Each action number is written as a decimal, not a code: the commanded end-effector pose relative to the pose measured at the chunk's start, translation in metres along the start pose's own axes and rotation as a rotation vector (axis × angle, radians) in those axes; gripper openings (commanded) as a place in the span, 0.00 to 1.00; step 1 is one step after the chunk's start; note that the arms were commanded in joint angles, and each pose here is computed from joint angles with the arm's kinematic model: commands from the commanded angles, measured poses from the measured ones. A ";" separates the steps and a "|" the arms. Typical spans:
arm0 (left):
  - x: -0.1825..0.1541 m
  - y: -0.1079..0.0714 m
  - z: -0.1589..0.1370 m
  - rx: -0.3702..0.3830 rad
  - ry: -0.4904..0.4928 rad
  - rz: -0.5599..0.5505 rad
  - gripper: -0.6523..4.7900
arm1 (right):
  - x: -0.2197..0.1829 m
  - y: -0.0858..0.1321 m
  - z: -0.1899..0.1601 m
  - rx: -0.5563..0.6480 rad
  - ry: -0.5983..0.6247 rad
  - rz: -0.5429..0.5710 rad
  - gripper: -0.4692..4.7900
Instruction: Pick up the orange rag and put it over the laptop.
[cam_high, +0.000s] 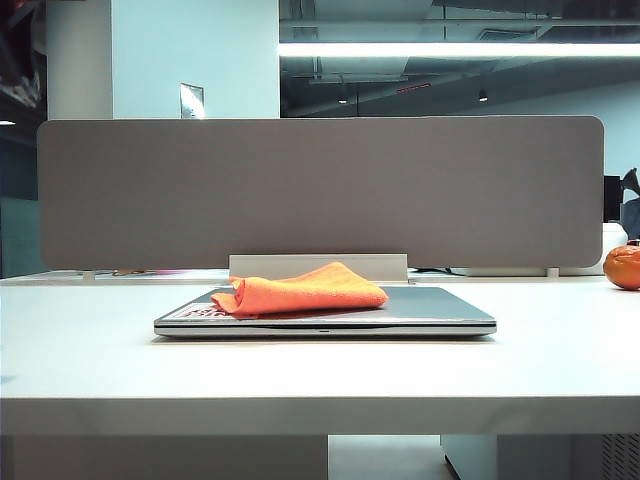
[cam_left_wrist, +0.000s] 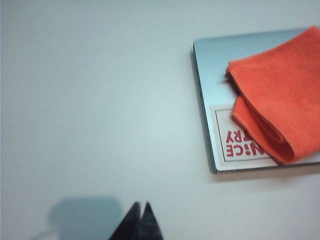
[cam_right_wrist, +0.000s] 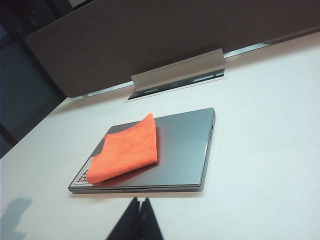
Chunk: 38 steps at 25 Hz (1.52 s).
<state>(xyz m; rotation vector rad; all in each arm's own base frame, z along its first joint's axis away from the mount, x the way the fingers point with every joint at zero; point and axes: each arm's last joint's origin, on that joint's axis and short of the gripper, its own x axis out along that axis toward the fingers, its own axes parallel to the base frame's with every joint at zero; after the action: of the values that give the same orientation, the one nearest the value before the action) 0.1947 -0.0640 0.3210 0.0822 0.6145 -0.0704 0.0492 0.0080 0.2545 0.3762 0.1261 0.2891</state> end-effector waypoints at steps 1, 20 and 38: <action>0.002 0.001 -0.014 -0.039 -0.141 -0.010 0.11 | 0.000 0.001 0.002 -0.007 -0.012 0.002 0.08; 0.023 0.048 -0.165 -0.253 -0.253 0.140 0.11 | -0.001 0.001 0.002 -0.007 -0.012 0.003 0.08; 0.029 0.048 -0.206 -0.134 -0.318 0.038 0.11 | 0.000 0.001 0.002 -0.007 -0.012 0.003 0.08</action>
<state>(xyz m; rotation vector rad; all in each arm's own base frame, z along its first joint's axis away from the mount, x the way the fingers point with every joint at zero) 0.1049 0.0027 0.1407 -0.0495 0.3048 -0.0011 0.0492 0.0080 0.2545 0.3762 0.1261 0.2891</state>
